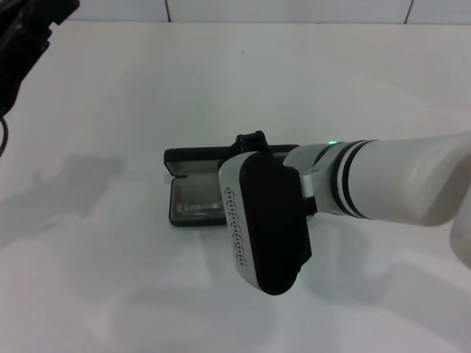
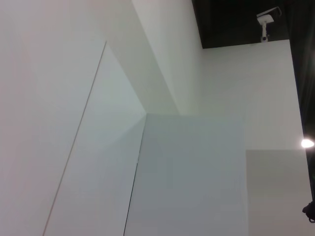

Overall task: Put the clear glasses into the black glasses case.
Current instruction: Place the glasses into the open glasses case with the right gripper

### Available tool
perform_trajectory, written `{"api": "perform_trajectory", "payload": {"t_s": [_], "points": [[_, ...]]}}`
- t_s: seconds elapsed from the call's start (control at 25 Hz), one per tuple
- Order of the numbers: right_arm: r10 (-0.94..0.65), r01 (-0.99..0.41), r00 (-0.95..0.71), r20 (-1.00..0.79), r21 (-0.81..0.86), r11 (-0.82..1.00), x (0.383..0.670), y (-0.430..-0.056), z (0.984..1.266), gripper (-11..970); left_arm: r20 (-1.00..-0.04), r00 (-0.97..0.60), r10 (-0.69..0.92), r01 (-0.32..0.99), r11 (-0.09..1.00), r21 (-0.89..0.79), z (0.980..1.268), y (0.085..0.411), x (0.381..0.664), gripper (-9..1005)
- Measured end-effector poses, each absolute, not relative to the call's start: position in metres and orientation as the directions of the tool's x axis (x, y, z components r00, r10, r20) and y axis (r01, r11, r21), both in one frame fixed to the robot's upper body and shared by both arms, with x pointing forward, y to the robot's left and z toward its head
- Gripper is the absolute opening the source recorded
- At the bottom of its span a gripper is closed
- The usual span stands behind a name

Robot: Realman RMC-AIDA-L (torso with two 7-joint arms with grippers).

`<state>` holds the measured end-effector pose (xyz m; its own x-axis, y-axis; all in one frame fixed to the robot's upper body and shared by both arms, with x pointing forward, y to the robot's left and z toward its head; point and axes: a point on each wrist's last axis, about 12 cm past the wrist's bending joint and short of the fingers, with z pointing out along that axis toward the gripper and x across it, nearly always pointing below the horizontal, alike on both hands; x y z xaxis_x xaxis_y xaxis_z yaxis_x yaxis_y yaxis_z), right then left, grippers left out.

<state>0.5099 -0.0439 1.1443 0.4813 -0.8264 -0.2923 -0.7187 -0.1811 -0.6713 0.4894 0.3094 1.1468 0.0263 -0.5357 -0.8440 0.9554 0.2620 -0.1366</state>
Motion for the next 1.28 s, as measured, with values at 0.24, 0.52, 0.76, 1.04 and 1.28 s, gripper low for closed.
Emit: {"api": "perform_trajectory", "payload": {"t_s": [0.24,0.52,0.76,1.04,1.28], "points": [[-0.842,-0.731,0.462,-0.278,-0.657,-0.184,0.513,-0.049,1.136,246,-0.843,0.024,-0.538,0.956,0.259,-0.138,1.146,0.308,0.489,122],[-0.851,-0.744,0.443,-0.281,-0.646,-0.174,0.518,-0.052,1.129,245,-0.839,0.017,-0.543,0.955,0.259,-0.148,1.144,0.306,0.487,124],[-0.85,-0.746,0.444,-0.283,-0.643,-0.175,0.516,-0.051,1.128,245,-0.839,0.014,-0.543,0.955,0.255,-0.149,1.143,0.305,0.487,125],[-0.85,-0.749,0.441,-0.287,-0.64,-0.172,0.515,-0.052,1.128,244,-0.839,0.012,-0.544,0.954,0.258,-0.153,1.142,0.306,0.485,127],[-0.848,-0.755,0.437,-0.299,-0.635,-0.166,0.515,-0.051,1.128,244,-0.839,0.014,-0.544,0.953,0.262,-0.154,1.141,0.306,0.484,128]]}}
